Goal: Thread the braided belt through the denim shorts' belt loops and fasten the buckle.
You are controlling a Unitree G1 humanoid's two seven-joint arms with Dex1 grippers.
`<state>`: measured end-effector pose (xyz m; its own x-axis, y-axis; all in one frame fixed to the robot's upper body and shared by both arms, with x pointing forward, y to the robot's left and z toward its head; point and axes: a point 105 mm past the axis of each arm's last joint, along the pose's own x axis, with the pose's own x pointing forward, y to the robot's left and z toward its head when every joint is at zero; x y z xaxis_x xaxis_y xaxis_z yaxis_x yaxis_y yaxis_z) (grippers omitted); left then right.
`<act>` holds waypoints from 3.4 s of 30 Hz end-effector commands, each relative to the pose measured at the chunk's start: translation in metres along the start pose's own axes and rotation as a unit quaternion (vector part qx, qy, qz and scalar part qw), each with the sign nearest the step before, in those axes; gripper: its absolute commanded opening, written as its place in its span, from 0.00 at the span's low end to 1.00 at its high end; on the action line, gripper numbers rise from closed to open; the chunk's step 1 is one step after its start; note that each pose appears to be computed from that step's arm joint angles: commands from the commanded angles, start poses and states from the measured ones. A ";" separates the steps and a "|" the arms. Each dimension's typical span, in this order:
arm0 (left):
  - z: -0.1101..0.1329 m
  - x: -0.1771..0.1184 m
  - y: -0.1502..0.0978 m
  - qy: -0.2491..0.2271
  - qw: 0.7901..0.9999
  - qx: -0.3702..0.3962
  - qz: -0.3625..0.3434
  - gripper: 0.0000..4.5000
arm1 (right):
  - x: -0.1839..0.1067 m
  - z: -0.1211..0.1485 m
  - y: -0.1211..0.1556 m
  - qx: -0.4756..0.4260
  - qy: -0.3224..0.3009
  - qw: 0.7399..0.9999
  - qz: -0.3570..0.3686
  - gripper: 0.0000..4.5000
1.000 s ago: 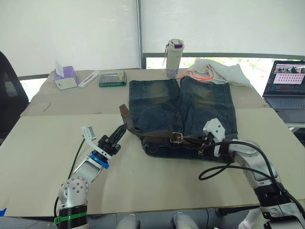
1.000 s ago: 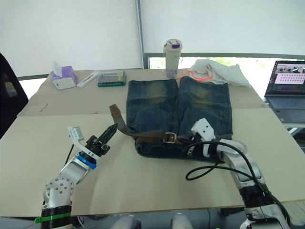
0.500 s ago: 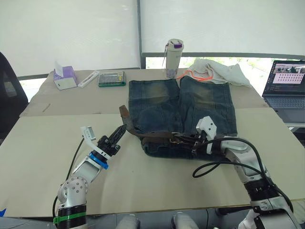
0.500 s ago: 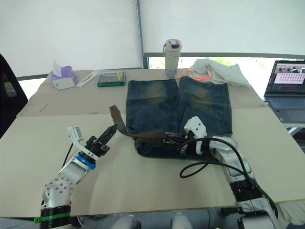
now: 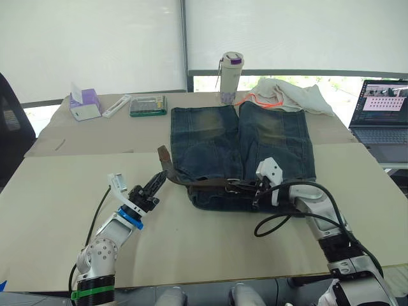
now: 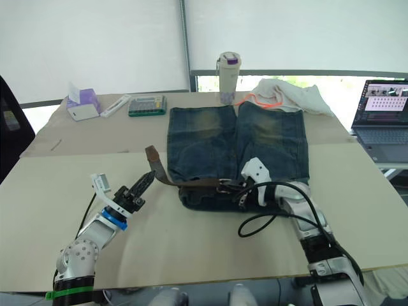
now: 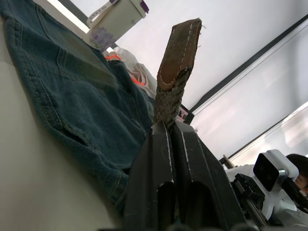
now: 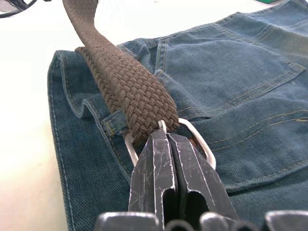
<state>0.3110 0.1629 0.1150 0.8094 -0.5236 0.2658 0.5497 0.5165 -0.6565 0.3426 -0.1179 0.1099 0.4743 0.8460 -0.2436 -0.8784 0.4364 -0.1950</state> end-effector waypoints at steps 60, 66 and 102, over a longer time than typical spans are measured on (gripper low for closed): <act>0.049 0.117 -0.066 0.064 0.847 0.521 -0.082 0.00 | 0.014 -0.059 0.008 -0.023 0.221 0.969 0.108 0.02; 0.044 0.145 -0.097 0.034 0.842 0.519 -0.140 0.00 | 0.016 -0.058 0.007 -0.021 0.221 0.970 0.103 0.02; -0.012 0.140 -0.127 0.038 0.906 0.359 -0.223 0.00 | -0.008 0.012 0.004 -0.047 0.021 0.997 -0.059 0.02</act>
<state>0.3546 0.0182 0.2185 0.4880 -0.8219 0.2938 0.8425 0.5315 0.0877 0.3350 -0.1159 0.0969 0.5299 0.7762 -0.3416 -0.8458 0.4541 -0.2802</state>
